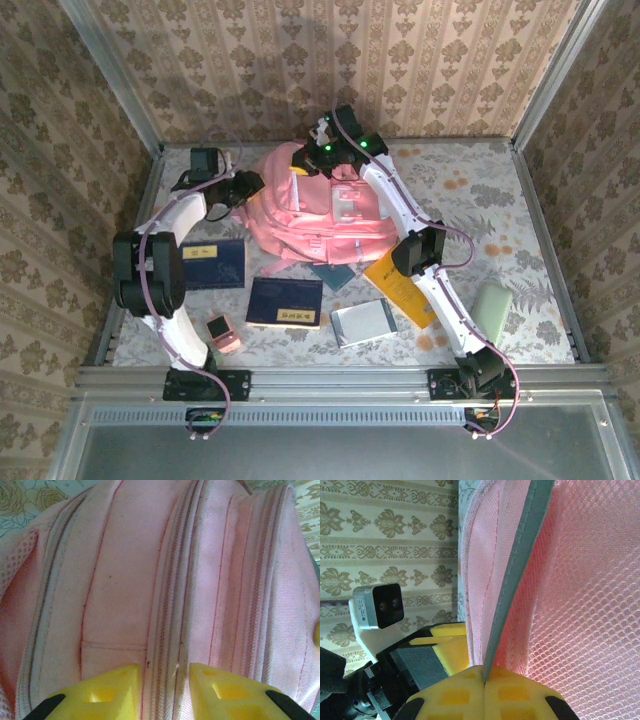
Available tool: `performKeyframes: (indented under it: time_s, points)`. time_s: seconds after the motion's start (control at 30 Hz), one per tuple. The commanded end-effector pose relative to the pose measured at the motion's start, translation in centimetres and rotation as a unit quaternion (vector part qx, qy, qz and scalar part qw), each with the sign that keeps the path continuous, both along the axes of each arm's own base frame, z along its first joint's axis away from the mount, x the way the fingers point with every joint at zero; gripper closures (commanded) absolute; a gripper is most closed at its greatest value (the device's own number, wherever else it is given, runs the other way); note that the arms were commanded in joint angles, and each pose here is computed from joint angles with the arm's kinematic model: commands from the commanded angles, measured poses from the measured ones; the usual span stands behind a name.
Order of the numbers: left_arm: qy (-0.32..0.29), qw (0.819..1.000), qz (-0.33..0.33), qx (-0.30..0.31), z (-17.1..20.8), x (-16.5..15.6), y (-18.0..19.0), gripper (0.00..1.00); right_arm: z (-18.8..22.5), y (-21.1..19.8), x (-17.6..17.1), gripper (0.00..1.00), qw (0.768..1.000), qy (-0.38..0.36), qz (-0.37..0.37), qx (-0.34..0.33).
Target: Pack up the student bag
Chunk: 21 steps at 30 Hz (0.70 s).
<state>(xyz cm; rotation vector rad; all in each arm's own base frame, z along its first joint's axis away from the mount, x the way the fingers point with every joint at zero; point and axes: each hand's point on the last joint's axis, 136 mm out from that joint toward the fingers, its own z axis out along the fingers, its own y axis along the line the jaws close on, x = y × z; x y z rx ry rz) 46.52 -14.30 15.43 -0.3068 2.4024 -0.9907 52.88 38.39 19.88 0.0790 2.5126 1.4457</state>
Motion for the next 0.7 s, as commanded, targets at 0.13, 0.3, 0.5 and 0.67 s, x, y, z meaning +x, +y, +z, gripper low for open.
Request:
performKeyframes:
  time_s: [0.13,0.3,0.5,0.67]
  points:
    - [-0.005,0.999,-0.036,0.024,-0.1,0.4,-1.4,0.66,3.7,1.1,-1.4,1.00,0.998,-0.024,0.033,0.046]
    - [0.005,0.998,-0.033,0.053,-1.4,0.6,-1.5,0.70,3.9,1.8,-1.9,1.00,0.997,-0.024,0.043,0.054]
    - [-0.001,0.996,-0.041,0.083,-1.2,0.8,-1.9,0.90,3.1,2.3,-2.2,1.00,0.998,-0.018,0.047,0.048]
    - [-0.015,0.997,-0.043,0.068,-0.4,0.9,-2.4,1.00,1.8,1.7,-2.2,0.94,0.999,-0.016,0.041,0.020]
